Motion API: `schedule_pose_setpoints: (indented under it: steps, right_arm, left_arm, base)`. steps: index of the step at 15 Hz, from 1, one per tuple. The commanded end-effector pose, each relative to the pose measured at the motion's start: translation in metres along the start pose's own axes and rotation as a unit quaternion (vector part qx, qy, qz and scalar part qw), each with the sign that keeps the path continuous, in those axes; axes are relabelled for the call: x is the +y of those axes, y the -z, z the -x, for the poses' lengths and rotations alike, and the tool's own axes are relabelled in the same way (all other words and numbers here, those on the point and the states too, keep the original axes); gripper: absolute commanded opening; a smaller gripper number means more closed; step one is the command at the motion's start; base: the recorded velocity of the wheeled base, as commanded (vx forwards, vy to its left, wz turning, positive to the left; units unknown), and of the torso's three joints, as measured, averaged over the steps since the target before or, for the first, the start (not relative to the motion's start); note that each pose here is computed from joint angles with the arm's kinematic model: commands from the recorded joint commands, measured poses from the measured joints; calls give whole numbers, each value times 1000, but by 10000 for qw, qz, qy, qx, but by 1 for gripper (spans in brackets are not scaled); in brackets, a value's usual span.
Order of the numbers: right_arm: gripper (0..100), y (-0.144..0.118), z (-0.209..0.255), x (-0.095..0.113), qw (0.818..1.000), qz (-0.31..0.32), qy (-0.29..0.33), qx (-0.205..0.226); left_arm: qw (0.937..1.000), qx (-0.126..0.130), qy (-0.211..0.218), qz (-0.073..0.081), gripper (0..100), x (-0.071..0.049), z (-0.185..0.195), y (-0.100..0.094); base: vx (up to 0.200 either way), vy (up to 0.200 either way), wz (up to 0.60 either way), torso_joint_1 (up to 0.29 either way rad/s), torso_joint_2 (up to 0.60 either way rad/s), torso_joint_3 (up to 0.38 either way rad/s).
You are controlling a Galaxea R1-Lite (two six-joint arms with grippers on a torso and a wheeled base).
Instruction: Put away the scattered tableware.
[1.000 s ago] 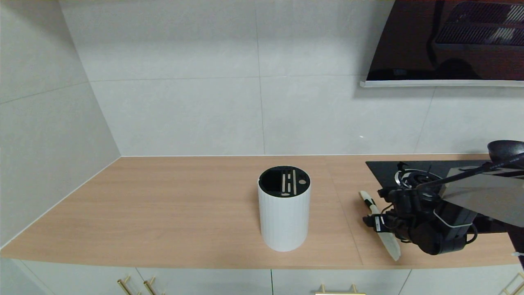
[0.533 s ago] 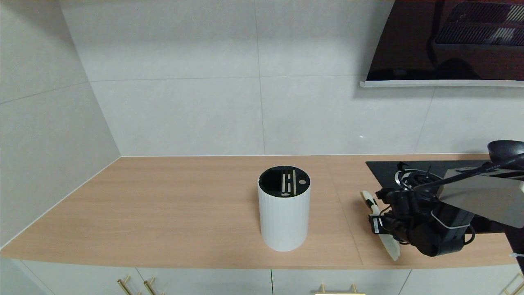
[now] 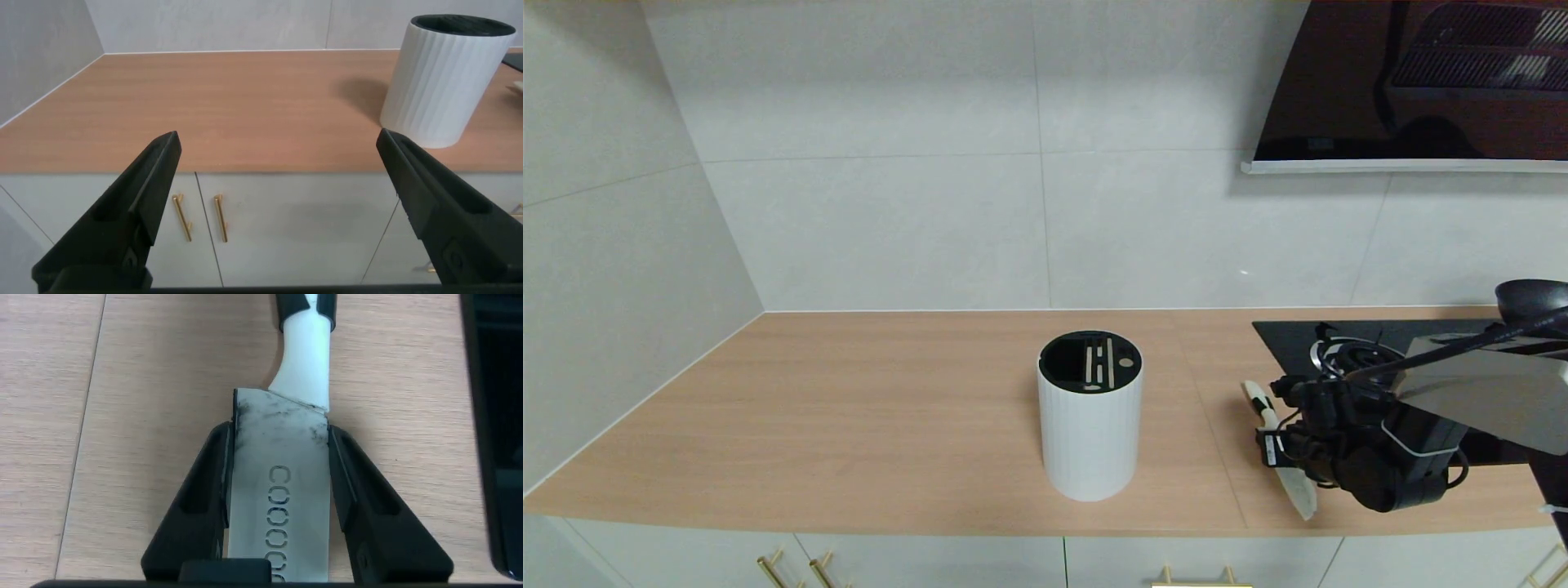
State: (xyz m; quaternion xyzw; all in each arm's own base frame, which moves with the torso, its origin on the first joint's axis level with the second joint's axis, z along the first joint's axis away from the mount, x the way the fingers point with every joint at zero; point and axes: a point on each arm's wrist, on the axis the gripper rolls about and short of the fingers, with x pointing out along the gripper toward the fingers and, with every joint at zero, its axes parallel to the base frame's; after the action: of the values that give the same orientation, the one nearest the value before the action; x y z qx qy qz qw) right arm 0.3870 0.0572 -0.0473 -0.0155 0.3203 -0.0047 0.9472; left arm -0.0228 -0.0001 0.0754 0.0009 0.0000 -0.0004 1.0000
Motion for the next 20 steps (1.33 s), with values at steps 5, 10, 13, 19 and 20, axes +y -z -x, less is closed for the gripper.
schedule_pose_setpoints:
  steps: [5, 10, 13, 19, 20]
  right_arm:
    - [0, -60, 72, 5, 9950, -271, -210, -936]
    - [0, -113, 174, 35, 9723, -254, -913, -2139]
    - [0, -146, 220, 65, 9554, -153, -1451, -2568]
    - [0, -133, 258, 129, 9373, 77, -2271, -2643]
    - [0, -129, 267, 138, 9337, 33, -2424, -2635]
  left_arm:
    - [10000, 0, -12, 16, 100, 0, 0, 0]
    - [9979, -461, 439, 155, 100, -1, 6, -82]
    - [9915, 435, 1216, 130, 100, -5, -59, -160]
    - [9476, 1368, 2401, 1605, 100, -54, -217, -191]
    - [9366, 1360, 2530, 2009, 100, -65, -230, -186]
  base:
    - [0, 0, 0, 0, 0, 0]
    - [0, 0, 0, 0, 0, 0]
    - [0, 0, 0, 0, 0, 0]
    - [0, 0, 0, 0, 0, 0]
    - [0, 0, 0, 0, 0, 0]
